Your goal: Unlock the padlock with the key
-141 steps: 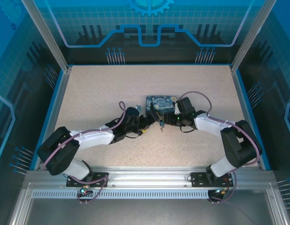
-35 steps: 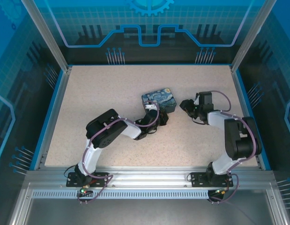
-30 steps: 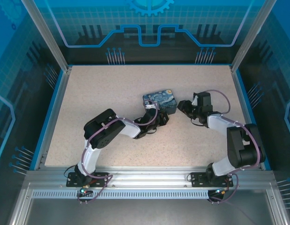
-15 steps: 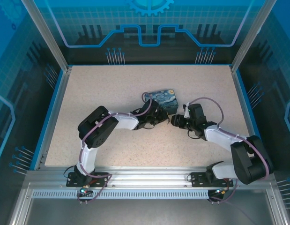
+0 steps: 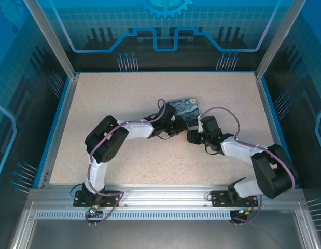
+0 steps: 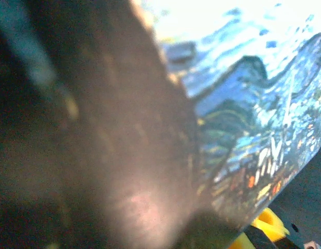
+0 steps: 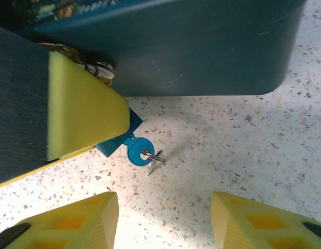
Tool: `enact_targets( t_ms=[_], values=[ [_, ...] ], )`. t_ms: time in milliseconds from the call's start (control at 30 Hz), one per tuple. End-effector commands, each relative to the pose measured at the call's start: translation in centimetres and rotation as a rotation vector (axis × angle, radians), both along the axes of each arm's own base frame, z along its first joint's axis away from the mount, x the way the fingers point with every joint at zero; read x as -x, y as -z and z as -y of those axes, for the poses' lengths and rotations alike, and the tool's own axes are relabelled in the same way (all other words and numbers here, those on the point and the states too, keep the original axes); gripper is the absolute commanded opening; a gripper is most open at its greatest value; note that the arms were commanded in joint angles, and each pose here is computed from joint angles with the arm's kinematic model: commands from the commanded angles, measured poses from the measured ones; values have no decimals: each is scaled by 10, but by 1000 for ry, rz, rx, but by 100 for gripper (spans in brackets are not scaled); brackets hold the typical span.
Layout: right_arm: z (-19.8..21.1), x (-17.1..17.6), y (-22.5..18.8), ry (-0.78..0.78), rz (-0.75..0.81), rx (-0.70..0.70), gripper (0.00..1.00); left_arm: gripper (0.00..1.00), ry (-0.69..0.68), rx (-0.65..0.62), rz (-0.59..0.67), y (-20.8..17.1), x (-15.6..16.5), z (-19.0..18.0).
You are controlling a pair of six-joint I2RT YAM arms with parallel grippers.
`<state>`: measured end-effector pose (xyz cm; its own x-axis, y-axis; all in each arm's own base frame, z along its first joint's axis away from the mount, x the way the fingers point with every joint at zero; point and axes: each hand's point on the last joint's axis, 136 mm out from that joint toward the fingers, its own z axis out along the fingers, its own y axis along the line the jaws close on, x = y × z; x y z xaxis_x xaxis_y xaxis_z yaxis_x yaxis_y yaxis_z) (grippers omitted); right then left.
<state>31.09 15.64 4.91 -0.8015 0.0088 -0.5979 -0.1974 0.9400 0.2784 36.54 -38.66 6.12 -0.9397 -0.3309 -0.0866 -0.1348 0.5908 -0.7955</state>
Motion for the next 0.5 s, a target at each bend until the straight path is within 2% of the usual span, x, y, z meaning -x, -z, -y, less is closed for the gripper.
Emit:
enact_targets(
  t_ms=[0, 333, 467],
  values=[
    [-2, -7, -2, -17, 30, 60, 51, 0, 48, 48, -157, 1, 22, 5],
    [-6, -27, -5, -3, 63, 123, 45, 0, 63, 75, -185, 1, 25, 9],
    [-7, -33, -9, -1, 72, 126, 37, 0, 66, 68, -188, 2, 27, 8]
  ],
)
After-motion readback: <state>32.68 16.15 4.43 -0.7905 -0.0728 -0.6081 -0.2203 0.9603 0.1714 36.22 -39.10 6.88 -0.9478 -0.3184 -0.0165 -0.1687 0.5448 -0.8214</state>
